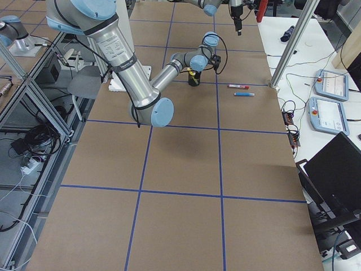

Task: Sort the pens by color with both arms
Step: 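Move the right gripper over the cup while the left arm withdraws, then lower the right gripper into the cup and close on the green highlighter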

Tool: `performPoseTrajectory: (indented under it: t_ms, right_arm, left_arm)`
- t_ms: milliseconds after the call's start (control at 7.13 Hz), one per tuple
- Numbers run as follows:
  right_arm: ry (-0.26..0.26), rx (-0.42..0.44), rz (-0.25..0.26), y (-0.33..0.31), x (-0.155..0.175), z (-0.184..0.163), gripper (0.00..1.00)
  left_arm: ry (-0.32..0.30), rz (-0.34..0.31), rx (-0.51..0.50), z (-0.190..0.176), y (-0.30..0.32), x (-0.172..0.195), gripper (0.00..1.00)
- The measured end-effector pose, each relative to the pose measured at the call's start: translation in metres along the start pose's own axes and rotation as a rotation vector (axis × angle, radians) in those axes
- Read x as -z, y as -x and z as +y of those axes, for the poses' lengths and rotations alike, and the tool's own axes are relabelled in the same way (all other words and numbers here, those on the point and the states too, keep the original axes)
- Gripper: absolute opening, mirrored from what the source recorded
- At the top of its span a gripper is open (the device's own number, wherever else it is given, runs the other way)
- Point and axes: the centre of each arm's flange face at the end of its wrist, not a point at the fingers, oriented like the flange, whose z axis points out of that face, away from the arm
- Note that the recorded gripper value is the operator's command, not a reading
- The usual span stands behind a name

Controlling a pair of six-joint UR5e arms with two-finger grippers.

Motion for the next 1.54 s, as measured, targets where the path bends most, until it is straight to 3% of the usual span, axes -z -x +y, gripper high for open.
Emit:
performPoseTrajectory:
  t_ms: [561, 1122, 1543]
  right_arm:
    - [0.006, -0.003, 0.009, 0.003, -0.013, 0.01, 0.61]
    - [0.01, 0.002, 0.011, 0.006, -0.018, 0.015, 0.39]
    - [0.011, 0.006, 0.012, 0.007, -0.024, 0.014, 0.38]
  left_arm:
    - [-0.001, 0.0, -0.001, 0.0, 0.0, 0.0, 1.0]
    - [-0.001, -0.003, 0.0, 0.0, 0.001, -0.001, 1.0]
    - [-0.002, -0.003, -0.001, 0.0, 0.001, -0.001, 1.0]
